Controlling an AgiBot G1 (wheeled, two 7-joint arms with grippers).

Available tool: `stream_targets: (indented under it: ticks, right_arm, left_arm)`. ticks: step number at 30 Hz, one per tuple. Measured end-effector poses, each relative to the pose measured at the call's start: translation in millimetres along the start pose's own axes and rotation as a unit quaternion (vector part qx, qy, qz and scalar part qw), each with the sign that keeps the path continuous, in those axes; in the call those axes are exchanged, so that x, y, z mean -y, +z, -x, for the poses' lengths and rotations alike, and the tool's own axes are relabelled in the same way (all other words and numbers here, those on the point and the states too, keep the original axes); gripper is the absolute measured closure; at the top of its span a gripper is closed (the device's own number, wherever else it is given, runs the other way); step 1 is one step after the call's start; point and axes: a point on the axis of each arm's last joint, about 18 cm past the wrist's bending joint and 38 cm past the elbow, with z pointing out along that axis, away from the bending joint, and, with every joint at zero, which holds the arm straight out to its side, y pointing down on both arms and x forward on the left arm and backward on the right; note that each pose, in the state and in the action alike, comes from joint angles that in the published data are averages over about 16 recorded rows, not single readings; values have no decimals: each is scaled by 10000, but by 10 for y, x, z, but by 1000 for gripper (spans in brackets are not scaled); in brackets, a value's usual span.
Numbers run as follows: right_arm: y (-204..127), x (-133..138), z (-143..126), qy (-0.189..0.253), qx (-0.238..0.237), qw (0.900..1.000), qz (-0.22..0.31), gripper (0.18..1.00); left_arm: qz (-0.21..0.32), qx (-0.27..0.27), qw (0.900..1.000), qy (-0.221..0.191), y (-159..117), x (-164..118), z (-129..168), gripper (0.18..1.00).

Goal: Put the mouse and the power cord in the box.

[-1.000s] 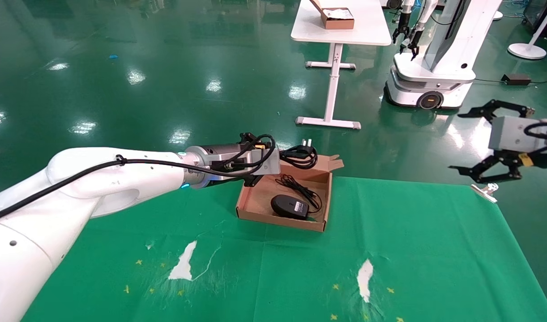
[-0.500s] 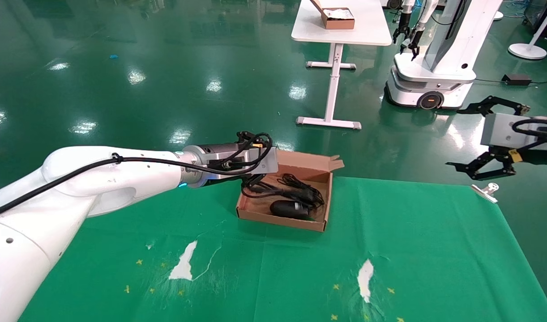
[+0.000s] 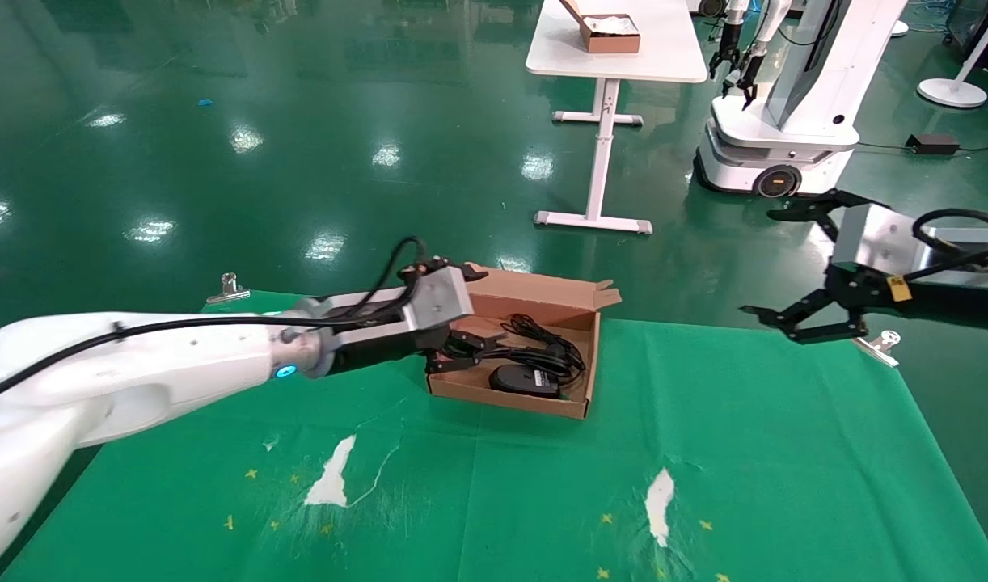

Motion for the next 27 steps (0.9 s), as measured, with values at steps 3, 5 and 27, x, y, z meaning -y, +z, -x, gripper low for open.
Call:
stream_targets:
  ticks: [3,5,27]
  right_arm:
    - [21,72,86,205,56,9995,-243,178]
    - [30,122,145,339,100,9986,-402,178]
    - [-146,752,849,1712,996,9608,-1938,178]
  left_arm:
    - [-216,-35,9992,-320,-130,-8,-47,469]
    - [-357,-62,9980,-520,-221,-9,-77,420]
    - [-1690,-641,9622,-2035,-1422,178,-386,193]
